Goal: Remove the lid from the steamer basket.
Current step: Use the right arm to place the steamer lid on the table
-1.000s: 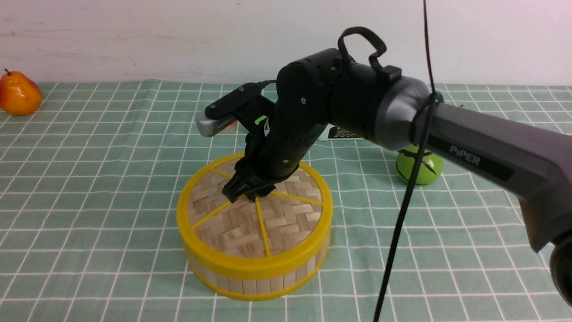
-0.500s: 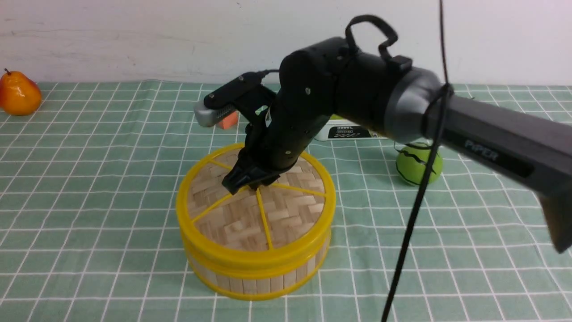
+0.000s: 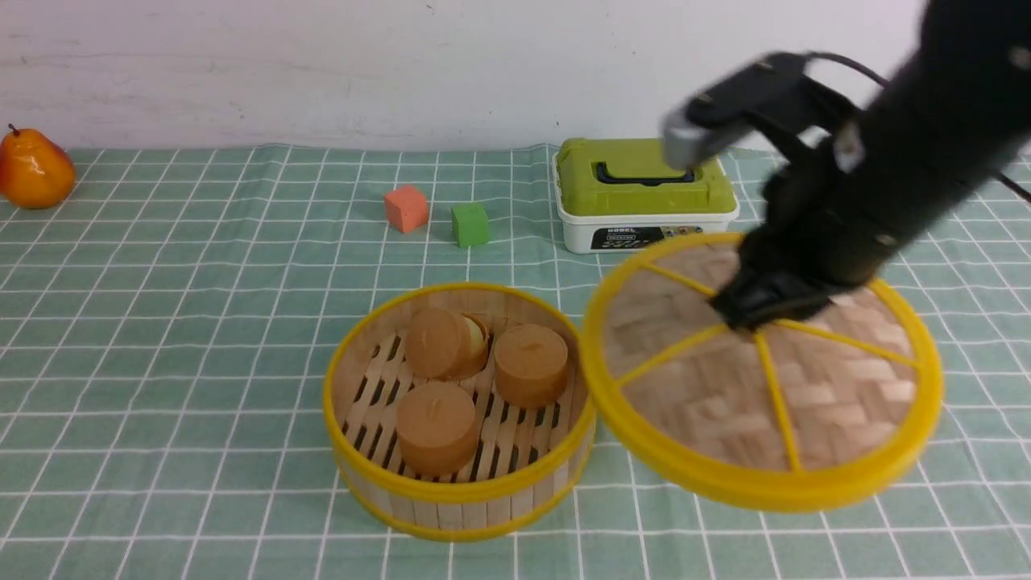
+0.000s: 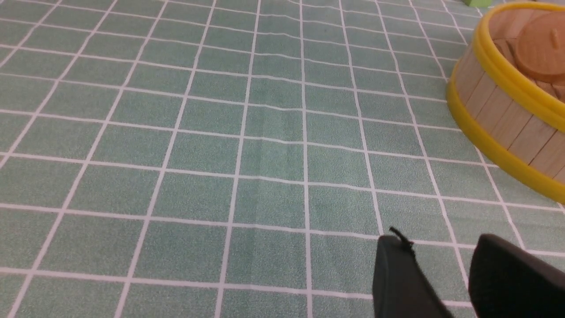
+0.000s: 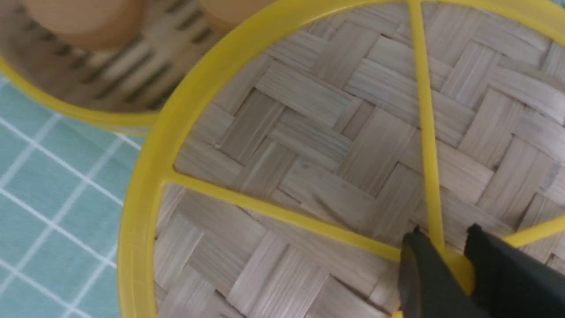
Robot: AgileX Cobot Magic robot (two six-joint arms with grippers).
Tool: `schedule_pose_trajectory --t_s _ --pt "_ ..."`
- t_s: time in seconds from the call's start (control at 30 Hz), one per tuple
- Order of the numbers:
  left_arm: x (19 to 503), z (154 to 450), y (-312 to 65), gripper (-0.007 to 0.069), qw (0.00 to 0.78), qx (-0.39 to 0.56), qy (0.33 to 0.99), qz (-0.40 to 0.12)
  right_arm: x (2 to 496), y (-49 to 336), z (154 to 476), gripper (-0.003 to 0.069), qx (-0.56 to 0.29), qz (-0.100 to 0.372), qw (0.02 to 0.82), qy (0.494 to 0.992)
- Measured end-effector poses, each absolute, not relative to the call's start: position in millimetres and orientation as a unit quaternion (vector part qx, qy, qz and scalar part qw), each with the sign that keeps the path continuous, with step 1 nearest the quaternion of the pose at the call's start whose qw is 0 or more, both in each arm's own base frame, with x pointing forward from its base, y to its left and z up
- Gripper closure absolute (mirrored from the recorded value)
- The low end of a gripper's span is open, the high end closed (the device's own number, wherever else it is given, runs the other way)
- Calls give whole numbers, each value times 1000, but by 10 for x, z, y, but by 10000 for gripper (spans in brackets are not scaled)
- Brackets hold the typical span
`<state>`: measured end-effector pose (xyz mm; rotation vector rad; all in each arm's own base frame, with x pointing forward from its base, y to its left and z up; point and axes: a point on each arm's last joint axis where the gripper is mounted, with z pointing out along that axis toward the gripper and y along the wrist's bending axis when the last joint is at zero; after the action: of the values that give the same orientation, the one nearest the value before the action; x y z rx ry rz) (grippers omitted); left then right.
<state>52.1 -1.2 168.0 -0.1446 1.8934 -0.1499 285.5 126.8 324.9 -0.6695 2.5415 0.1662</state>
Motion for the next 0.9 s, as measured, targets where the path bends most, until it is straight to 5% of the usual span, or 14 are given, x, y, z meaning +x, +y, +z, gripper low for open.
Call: schedule_pose_trajectory --t_s 0.2,0.6,0.77,0.9 --pt "521 1680 -12 386 580 -62 810 -64 2832 854 2613 573 -149 68 262 951" --pt "521 1680 -12 386 580 -62 810 -64 3129 890 2065 561 -114 73 288 948" --pt "521 1680 -12 386 580 -62 810 -64 3139 903 2072 401 -117 74 263 955" --pt "521 1680 -12 386 580 -62 810 -64 3025 892 2598 286 -127 85 287 946"
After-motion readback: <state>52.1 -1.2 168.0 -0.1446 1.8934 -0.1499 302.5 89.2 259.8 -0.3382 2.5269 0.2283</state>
